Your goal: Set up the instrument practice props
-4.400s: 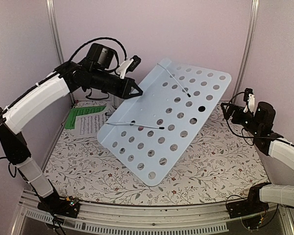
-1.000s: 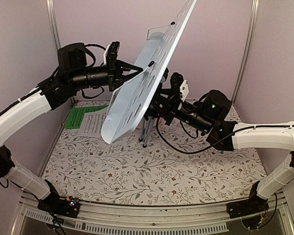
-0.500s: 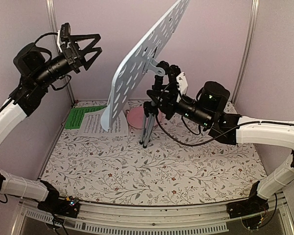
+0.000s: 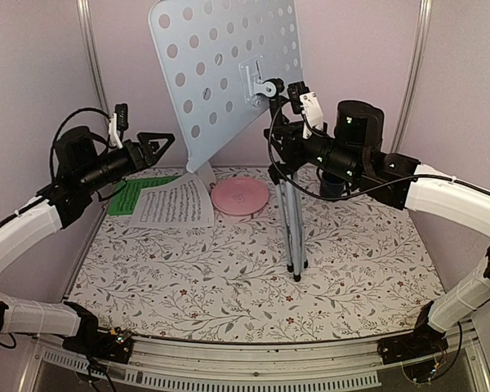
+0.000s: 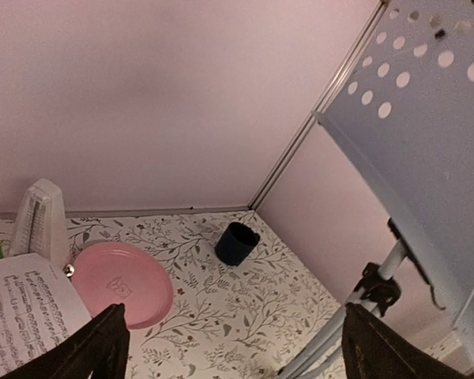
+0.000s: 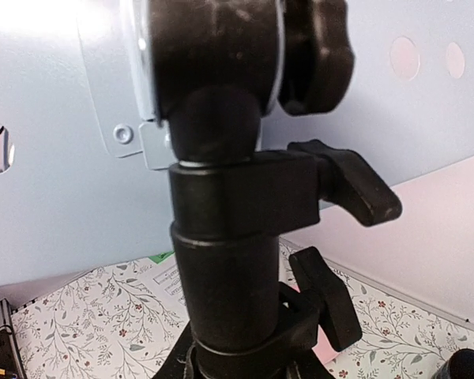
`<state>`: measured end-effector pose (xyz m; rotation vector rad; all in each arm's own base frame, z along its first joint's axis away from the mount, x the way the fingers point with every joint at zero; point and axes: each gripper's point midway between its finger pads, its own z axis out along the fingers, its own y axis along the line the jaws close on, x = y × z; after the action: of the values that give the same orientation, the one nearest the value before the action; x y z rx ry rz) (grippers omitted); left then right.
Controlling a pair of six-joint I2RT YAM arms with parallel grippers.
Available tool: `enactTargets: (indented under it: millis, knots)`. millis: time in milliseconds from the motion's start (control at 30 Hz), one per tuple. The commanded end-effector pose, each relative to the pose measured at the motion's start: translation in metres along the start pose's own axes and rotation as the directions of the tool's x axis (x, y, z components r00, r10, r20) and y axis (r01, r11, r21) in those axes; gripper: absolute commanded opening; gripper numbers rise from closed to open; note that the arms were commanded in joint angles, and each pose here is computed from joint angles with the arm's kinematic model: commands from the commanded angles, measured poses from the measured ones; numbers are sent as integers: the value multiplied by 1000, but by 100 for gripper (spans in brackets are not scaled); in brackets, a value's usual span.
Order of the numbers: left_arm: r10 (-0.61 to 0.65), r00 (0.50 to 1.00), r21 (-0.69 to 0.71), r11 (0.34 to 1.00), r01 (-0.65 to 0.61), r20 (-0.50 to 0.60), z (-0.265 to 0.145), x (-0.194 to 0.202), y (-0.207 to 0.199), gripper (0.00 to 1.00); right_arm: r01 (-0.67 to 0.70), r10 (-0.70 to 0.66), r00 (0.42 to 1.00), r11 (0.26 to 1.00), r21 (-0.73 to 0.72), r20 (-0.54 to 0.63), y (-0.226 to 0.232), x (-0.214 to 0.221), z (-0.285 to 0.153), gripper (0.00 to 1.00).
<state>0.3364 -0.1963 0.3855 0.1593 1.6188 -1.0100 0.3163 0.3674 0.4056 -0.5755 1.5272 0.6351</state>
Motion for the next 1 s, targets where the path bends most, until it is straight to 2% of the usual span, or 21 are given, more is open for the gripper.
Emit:
enactTargets:
  millis: [0,133,333,500,600,967]
  knots:
    - [139,990,-26,990,-139,7,-3,39,25,90,-80,61,923,996,34,379,-14,-135,-51,0]
    - [202,979,-3,979,-202,15,-12,92,31,81,-90,66,907,995,39,416,-20,-137,-60,0]
    - [286,958,66,956,-285,-15,-5,145,17,73,-86,79,831,996,-14,551,-22,-142,-91,0]
    - [311,949,135,944,-302,-54,14,176,-2,70,-75,94,769,996,-56,632,-20,-142,-109,0]
    - [326,945,182,932,-315,-36,23,188,-18,69,-73,115,729,993,-90,675,-18,-143,-118,0]
    - [393,919,265,890,-371,-35,68,230,-56,65,-56,197,634,976,-209,748,-6,-159,-139,0]
